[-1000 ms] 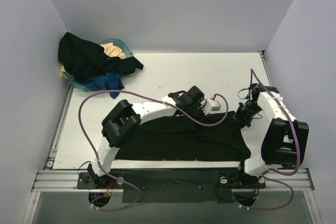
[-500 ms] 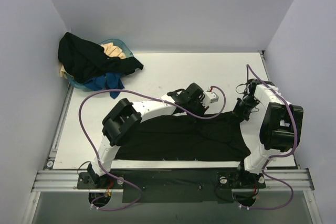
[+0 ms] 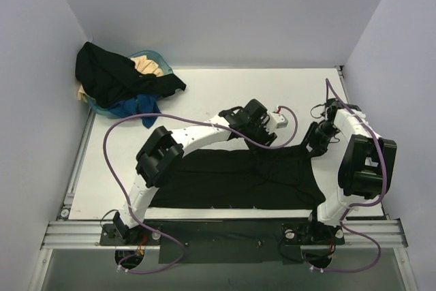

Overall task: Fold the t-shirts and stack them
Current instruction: Fold the other side of the tshirt into a rectangle

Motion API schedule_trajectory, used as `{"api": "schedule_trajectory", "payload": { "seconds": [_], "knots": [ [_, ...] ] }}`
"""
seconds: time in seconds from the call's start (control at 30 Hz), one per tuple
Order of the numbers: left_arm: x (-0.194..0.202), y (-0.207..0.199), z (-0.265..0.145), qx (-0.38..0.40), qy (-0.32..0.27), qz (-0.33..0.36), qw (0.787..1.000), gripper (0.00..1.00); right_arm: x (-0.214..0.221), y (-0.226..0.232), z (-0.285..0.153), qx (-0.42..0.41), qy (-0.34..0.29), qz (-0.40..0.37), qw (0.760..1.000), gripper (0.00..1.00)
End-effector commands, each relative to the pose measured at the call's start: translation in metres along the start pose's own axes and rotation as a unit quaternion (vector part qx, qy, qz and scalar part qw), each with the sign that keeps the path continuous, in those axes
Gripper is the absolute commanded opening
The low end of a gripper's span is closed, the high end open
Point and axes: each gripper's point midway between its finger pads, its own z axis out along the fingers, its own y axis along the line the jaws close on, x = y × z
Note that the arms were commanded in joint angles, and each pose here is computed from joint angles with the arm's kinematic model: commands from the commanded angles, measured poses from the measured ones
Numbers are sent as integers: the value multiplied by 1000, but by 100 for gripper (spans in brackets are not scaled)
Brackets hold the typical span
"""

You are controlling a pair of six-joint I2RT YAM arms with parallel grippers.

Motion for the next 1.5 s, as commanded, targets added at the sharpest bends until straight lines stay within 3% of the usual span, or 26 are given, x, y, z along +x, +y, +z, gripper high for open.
{"api": "schedule_trajectory", "payload": {
  "seconds": [0.0,0.17,0.43,0.5,0.53,0.57,0.6,0.67,0.7,0.87,1.2,1.3,1.47],
  "knots": [
    [-29,6,-45,0,-18,45,999,51,-28,6,-10,-22,-37,7,999,34],
    [0,57,-82,-44,0,22,999,51,-45,11,3,-33,-35,18,999,35],
    [132,128,-161,-106,104,28,989,55,-48,20,26,-55,-3,33,998,34],
    [159,140,-174,-124,117,14,985,55,-48,17,30,-50,-2,33,998,26],
    [167,147,-175,-135,114,12,984,55,-49,14,29,-47,-4,35,998,14],
    [187,151,-178,-142,129,3,982,54,-51,13,29,-47,-5,38,998,9],
    [193,157,-178,-153,128,3,980,46,-54,10,28,-46,-9,46,998,0],
    [216,157,-177,-163,145,-7,976,29,-56,6,26,-45,-14,51,998,0],
    [230,156,-173,-169,157,-11,973,26,-58,4,24,-45,-17,54,997,0],
    [266,159,-164,-188,193,-36,962,24,-58,-8,25,-36,-9,58,998,0],
    [269,164,-164,-181,204,-45,961,24,-69,-25,18,-22,-10,57,998,2],
    [259,163,-166,-177,195,-44,964,26,-68,-16,12,-30,-5,33,999,24],
    [212,162,-178,-163,146,-46,975,34,-82,-7,-32,1,-61,-1,998,36]
  ]
}}
